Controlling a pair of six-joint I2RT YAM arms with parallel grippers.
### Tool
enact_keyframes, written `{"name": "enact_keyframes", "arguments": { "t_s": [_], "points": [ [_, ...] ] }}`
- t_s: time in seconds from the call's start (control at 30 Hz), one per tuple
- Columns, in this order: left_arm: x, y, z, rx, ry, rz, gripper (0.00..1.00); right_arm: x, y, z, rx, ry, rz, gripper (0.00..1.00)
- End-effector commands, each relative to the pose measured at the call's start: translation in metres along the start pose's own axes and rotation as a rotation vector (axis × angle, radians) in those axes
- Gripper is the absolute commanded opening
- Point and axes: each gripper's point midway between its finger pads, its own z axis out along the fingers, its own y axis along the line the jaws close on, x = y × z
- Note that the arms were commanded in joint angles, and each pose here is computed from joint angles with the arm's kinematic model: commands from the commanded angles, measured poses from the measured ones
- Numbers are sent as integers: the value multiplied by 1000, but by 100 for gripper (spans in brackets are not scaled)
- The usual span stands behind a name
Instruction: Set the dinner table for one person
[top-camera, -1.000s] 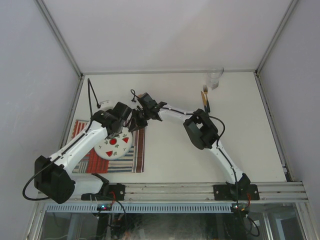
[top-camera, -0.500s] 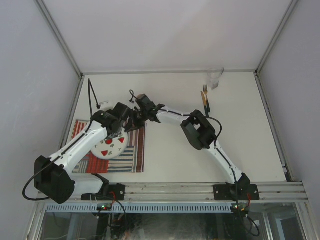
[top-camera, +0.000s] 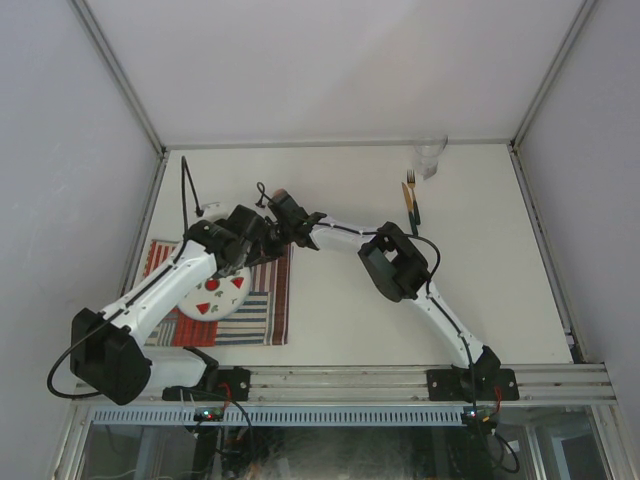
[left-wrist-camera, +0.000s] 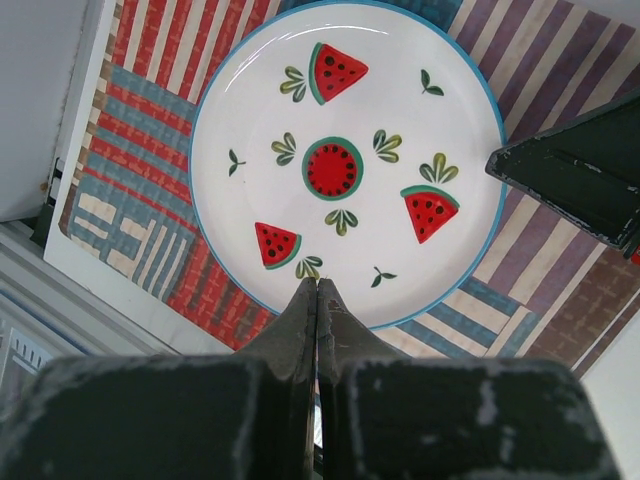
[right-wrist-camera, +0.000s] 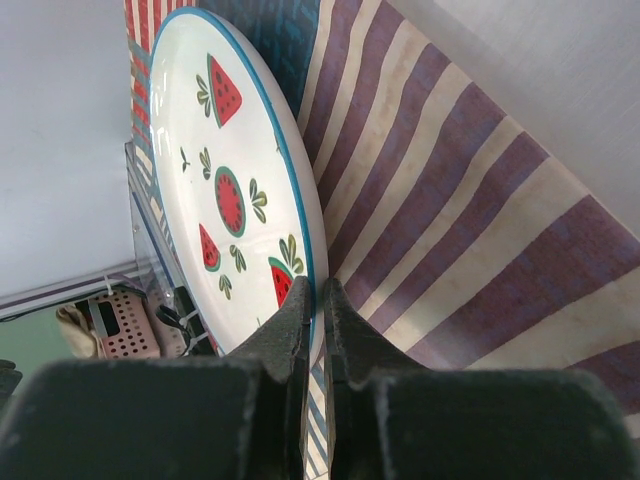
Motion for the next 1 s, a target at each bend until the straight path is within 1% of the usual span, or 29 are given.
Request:
{"name": "enact_keyframes", "arguments": {
  "t_s": [0.0,0.2,0.5,0.97],
  "points": [
    [-13,2,-1,-10,-43,2,0,-4,19,5,-61,-14,-29,0],
    [-13,-1,1,-8,-41,-2,0,-3,13,3,-54,-2,-26,0],
    [-13,7,-3,-21,-51,-25,0,4,15,-2,-64,24,-36,0],
    [-6,2,-1,-3,-28,-55,0,38,8,-5,-70,76,-14,0]
  ]
}}
